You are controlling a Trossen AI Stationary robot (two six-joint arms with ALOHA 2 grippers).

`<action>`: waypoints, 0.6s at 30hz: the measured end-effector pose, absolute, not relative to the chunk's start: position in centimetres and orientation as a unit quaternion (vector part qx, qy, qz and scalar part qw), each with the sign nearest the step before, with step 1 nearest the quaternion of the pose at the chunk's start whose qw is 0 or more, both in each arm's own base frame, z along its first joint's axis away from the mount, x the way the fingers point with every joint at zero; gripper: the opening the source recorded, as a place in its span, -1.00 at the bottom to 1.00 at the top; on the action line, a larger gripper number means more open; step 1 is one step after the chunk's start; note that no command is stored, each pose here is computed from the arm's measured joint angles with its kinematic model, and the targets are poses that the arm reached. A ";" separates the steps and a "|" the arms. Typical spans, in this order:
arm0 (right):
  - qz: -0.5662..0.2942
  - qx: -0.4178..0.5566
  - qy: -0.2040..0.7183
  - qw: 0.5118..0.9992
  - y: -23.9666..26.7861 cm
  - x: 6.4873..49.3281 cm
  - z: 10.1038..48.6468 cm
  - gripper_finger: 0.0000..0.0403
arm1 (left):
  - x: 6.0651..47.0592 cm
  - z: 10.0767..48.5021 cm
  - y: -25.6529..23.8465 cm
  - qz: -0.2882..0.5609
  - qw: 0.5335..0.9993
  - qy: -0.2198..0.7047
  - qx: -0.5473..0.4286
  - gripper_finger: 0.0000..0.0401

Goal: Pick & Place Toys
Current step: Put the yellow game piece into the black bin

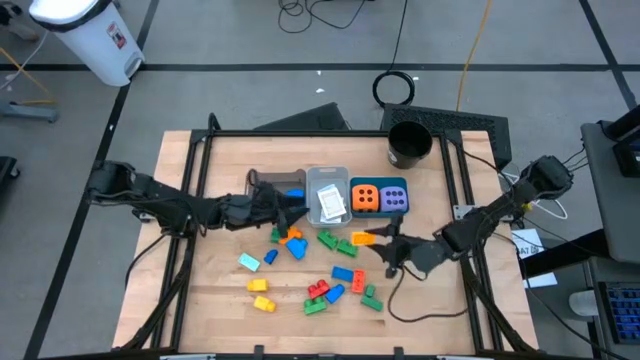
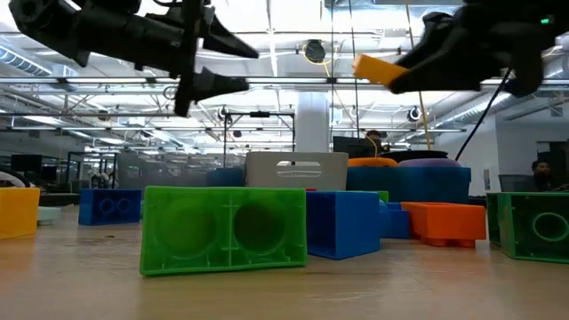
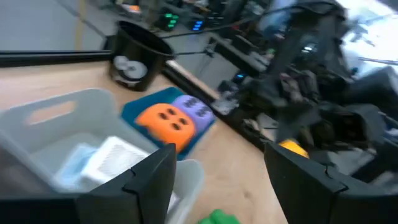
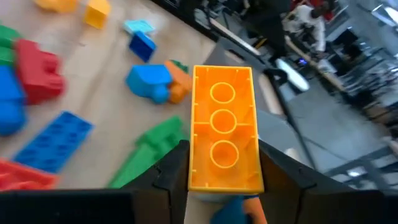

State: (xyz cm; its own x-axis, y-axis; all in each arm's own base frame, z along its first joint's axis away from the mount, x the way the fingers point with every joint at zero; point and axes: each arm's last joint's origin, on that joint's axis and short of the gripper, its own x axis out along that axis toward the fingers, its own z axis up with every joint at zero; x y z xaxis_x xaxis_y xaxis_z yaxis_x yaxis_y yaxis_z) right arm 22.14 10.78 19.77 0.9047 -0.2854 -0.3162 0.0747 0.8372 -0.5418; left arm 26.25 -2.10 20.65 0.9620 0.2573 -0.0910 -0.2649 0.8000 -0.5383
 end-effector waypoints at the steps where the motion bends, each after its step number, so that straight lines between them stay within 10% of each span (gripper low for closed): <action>1: -0.102 -0.280 0.199 0.934 10.6 22.5 19.8 -0.32 | 26.6 20.6 -2.3 0.126 0.950 0.005 -0.284 0.26; 18: -0.163 -0.372 0.224 0.886 10.8 24.5 19.9 -0.32 | 37.1 20.5 -4.3 0.025 0.968 0.086 -0.235 0.26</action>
